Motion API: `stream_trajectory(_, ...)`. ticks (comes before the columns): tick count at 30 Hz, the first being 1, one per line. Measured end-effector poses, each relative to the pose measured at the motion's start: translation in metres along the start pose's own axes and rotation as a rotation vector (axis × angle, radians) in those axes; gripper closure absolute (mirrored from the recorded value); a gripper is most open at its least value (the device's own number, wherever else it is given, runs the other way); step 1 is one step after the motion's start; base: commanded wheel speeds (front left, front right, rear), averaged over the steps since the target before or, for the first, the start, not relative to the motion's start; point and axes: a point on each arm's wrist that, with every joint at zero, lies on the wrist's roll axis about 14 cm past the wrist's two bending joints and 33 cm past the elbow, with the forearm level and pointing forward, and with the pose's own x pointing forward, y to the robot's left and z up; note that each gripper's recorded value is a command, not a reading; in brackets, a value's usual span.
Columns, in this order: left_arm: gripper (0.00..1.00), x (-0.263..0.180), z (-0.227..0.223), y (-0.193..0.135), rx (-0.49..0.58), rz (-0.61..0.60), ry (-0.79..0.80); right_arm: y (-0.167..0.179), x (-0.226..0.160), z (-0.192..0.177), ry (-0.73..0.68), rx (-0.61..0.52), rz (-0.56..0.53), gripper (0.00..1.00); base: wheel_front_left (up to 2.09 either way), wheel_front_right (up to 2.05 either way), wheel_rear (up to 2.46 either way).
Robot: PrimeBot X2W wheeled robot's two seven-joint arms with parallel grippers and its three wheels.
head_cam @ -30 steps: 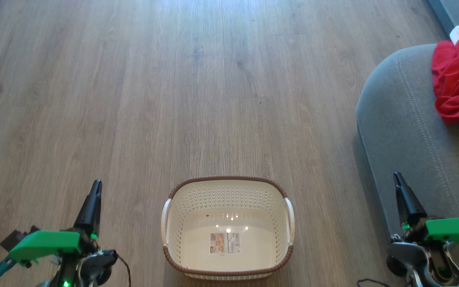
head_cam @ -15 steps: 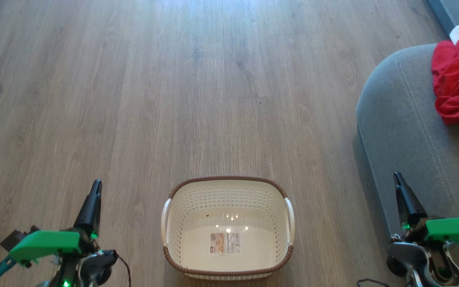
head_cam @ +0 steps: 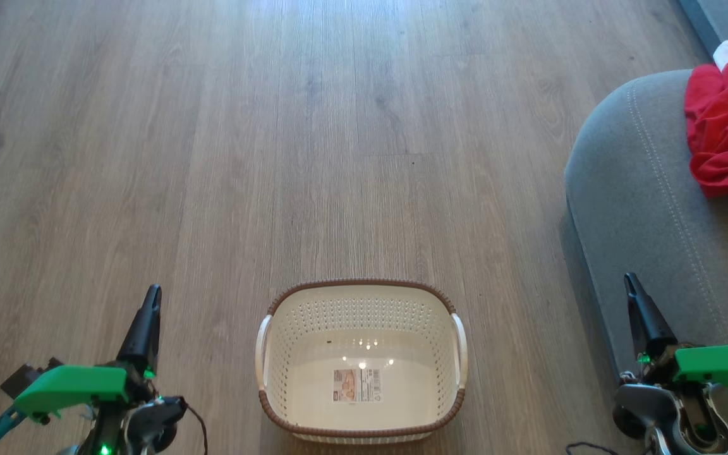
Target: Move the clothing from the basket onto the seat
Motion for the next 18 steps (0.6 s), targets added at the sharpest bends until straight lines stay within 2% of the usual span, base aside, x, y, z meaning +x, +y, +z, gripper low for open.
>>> stream_trajectory(18,1.00,0.0000,0.0001,0.0000,0.000,0.000,0.000,0.0000,0.0000,0.0000,0.000,0.000,0.000,1.00,0.00,0.00,0.00)
